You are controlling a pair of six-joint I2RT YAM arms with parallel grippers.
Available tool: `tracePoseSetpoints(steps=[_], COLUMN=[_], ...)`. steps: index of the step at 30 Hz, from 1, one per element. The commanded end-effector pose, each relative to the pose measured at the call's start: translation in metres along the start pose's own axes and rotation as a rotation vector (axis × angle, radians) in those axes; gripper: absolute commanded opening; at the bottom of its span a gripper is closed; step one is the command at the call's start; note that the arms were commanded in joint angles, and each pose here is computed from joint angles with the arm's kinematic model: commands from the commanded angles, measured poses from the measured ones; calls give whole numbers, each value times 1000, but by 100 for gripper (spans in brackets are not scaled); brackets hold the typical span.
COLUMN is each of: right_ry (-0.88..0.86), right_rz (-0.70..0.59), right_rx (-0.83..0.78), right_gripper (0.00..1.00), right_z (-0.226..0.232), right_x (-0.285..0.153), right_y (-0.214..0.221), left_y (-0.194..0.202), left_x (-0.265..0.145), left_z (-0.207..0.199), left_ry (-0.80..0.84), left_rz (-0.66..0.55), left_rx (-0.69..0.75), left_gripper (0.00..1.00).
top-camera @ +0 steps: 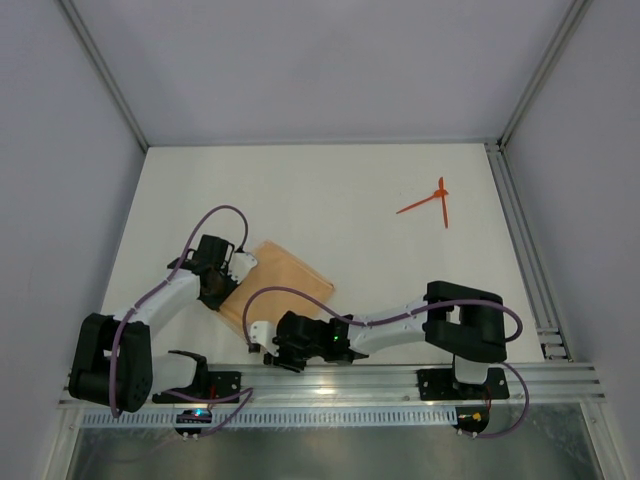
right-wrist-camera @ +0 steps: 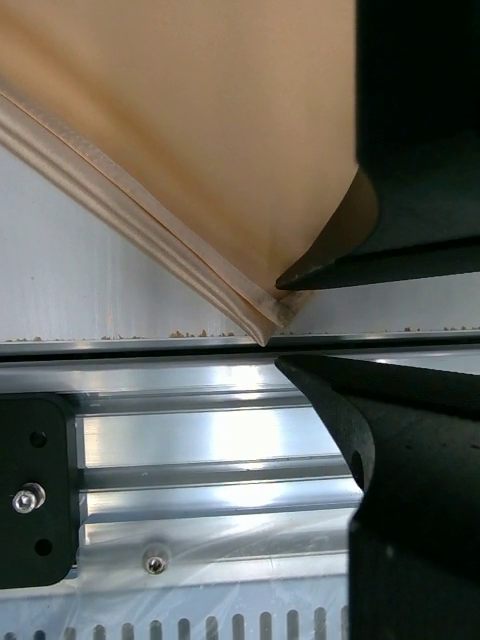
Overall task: Fold the napkin into a case and place the utensils inside
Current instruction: Smooth out the upper triangle-folded napkin at the center of the board, then move the upper triangle-folded napkin to the center of the board.
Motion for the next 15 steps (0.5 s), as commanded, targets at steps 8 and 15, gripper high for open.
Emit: tracePoseSetpoints(steps=[8, 15], right_ry=[60, 295], right_rz=[-278, -395], right_rx=[243, 773], right_gripper=[60, 66], right_z=[-19, -125], right_x=[-72, -128], right_y=[-79, -43], left_y=[-10, -12], left_x=[-2, -6], left_z=[9, 9], left_ry=[-20, -24], left_rz=[-31, -44], left_rx=[0, -2], left_gripper=[13, 14])
Point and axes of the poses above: each gripper's point midway between its finger pads, its own x axis out along the fingers, its own z axis along the line the jaws close on, y = z × x, the point moved 1 cm from there along -x, back along the fingers, and after that the axes turned 14 degrees about x, right-handed, at the moved point
